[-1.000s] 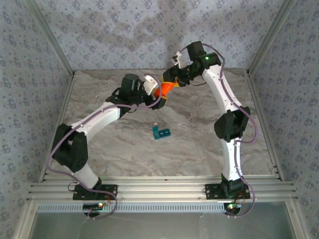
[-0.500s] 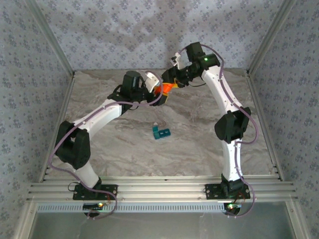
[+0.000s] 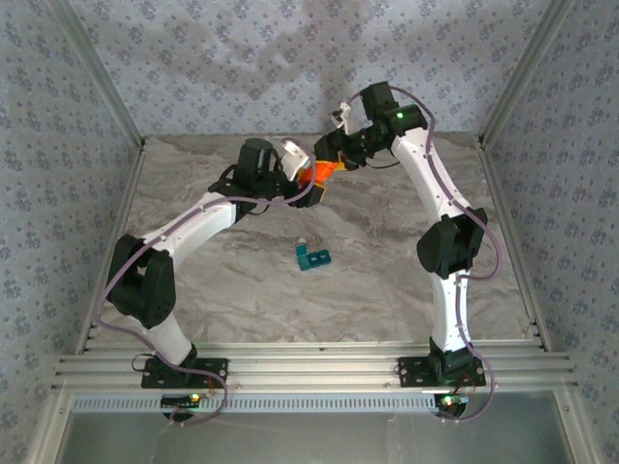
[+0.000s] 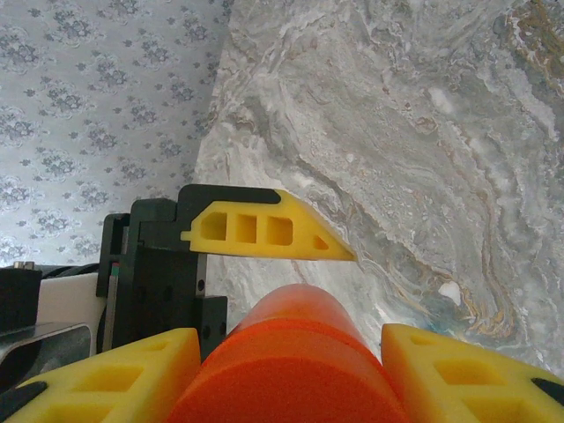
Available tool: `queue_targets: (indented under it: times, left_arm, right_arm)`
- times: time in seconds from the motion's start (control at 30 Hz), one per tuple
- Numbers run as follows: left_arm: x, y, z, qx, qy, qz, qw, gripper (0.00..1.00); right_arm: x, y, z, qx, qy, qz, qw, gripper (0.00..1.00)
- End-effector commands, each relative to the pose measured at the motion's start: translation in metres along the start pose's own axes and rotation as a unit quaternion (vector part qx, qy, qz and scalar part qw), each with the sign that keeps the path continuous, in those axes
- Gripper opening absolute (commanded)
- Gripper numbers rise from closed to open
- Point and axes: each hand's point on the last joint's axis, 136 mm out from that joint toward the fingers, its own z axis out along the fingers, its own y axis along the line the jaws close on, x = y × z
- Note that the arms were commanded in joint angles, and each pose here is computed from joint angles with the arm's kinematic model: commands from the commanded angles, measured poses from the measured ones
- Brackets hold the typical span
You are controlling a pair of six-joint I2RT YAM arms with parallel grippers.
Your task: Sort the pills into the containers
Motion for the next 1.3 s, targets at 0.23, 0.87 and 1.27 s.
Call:
queue_targets:
  times: [0.23,0.87,1.27]
  left_arm:
    - [-0.008,-0.001,0.004,0.015,-0.003,-0.009,1.000,0.51]
    - [-0.057,0.030,-0.023,-0.015,-0.046,-0.078,0.996,0.00]
    - [-0.060,0.021,-0.015,0.023,-0.026,-0.060,0.998,0.00]
  right_arm:
    - [0.003,0.025,-0.016,-0.028,-0.012,-0.015,0.999,0.35]
    - [-0.039,-0.006,-0.101,-0.051,-0.190,0.069,0.978,0.66]
    - [-0.064,-0.015,-0.120,0.061,-0.344,0.116,0.930,0.72]
